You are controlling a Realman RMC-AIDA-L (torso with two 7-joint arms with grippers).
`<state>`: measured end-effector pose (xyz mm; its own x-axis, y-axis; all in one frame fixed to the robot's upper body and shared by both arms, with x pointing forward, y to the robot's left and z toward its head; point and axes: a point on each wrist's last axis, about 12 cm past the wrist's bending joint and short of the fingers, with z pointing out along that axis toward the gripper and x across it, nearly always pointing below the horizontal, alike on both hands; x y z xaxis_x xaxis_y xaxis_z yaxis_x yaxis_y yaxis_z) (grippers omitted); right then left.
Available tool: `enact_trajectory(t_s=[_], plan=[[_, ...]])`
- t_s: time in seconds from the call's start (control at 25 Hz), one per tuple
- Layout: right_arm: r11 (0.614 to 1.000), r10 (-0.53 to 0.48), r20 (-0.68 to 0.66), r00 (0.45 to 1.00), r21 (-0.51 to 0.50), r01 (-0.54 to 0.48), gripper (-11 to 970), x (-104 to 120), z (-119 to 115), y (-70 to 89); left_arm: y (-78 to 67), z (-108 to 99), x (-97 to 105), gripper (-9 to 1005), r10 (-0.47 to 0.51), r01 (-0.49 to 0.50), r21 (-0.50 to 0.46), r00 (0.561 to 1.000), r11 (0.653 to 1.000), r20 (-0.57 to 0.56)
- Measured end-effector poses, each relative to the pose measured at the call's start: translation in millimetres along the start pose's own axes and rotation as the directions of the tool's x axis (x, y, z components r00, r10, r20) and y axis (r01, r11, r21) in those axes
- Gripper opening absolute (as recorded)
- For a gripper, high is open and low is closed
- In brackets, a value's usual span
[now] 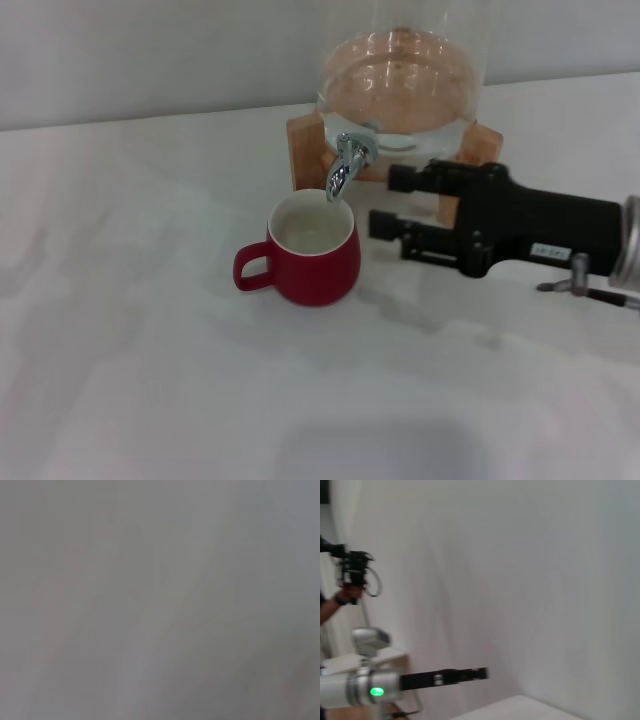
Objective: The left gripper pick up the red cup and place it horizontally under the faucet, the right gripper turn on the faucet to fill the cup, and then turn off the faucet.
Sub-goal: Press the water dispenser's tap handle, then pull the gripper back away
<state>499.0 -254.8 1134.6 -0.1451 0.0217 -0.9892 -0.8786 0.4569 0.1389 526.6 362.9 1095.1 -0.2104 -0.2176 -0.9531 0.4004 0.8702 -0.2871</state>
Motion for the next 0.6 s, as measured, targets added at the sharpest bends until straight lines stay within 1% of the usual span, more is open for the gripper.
enact_trajectory(t_s=[0.04, 0.2, 0.28, 0.4, 0.48, 0.6], plan=[[1.000, 0.000, 0.001, 1.000, -0.012, 0.000, 630, 0.0, 2.4, 0.6, -0.4, 2.0, -0.6, 791, 0.005, -0.005, 0.003, 1.000, 1.000, 0.001], [0.998, -0.001, -0.021, 1.000, -0.057, 0.000, 630, 3.7, 23.6, 1.6, -0.1, 4.6, -1.7, 791, 0.010, -0.010, 0.001, 1.000, 1.000, 0.002], [0.998, -0.010, -0.040, 0.999, -0.058, 0.008, 630, 6.6, 34.2, 1.7, 0.0, 5.0, -2.1, 791, 0.010, -0.010, 0.001, 1.000, 1.000, 0.003], [0.999, -0.024, -0.069, 0.997, -0.028, 0.022, 630, 11.7, 46.0, 0.7, 0.1, 4.5, -1.5, 791, 0.011, -0.011, 0.000, 1.000, 1.000, 0.002], [1.000, -0.020, -0.068, 0.997, -0.008, 0.020, 630, 12.5, 48.3, 0.1, 0.4, 3.3, -0.6, 791, 0.010, -0.010, -0.003, 1.000, 1.000, 0.000], [1.000, -0.003, -0.045, 0.999, 0.010, 0.004, 630, 11.6, 44.9, -0.3, 1.6, 0.6, 0.8, 791, 0.008, -0.008, -0.011, 1.000, 1.000, 0.000]])
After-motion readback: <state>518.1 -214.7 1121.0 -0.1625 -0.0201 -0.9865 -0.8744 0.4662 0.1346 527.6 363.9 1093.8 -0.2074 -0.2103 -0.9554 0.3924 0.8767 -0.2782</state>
